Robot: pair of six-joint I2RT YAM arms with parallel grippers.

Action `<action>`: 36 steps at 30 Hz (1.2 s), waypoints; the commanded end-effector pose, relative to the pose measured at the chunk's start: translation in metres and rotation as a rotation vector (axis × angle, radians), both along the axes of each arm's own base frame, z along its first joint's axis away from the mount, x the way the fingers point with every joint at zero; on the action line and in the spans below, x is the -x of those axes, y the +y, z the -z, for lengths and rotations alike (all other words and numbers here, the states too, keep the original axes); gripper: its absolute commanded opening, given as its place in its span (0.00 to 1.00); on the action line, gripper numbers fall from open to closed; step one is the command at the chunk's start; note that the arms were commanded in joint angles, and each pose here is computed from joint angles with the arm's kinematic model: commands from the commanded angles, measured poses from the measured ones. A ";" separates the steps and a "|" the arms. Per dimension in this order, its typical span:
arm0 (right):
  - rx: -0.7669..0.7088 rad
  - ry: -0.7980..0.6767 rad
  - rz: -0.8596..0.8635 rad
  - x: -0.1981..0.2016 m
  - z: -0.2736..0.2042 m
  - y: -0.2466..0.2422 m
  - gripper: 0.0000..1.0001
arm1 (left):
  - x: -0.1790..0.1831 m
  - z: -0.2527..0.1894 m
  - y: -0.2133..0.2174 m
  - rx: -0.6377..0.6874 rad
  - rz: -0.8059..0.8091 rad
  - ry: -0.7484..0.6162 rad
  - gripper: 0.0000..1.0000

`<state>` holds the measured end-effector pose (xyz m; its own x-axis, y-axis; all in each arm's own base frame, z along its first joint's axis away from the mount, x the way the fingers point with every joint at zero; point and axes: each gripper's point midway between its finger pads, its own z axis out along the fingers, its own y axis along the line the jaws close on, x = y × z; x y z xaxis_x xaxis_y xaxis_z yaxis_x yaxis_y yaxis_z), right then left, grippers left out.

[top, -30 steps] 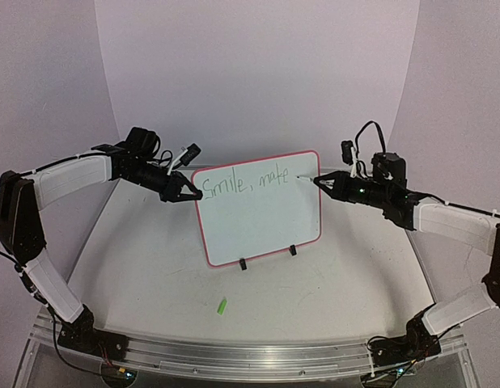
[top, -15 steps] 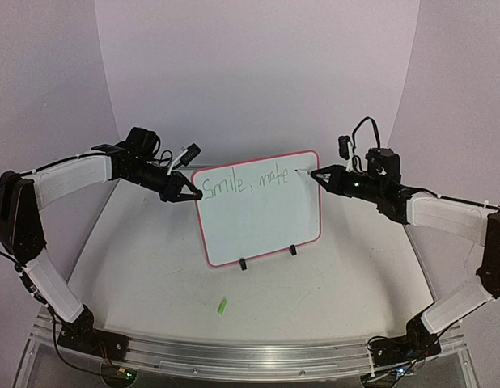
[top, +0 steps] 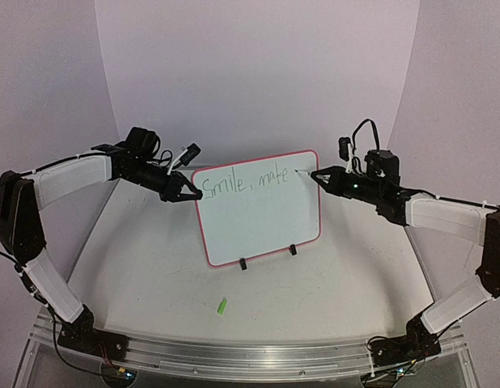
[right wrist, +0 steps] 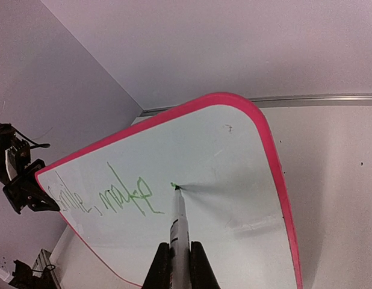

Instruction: Write a sentence on the whiteboard

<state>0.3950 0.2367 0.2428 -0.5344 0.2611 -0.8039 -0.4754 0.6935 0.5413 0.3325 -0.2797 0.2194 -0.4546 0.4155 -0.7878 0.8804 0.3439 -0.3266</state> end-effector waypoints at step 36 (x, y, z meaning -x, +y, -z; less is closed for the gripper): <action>-0.079 -0.090 -0.015 -0.006 -0.040 0.006 0.00 | -0.018 0.010 0.011 -0.111 -0.041 -0.118 0.00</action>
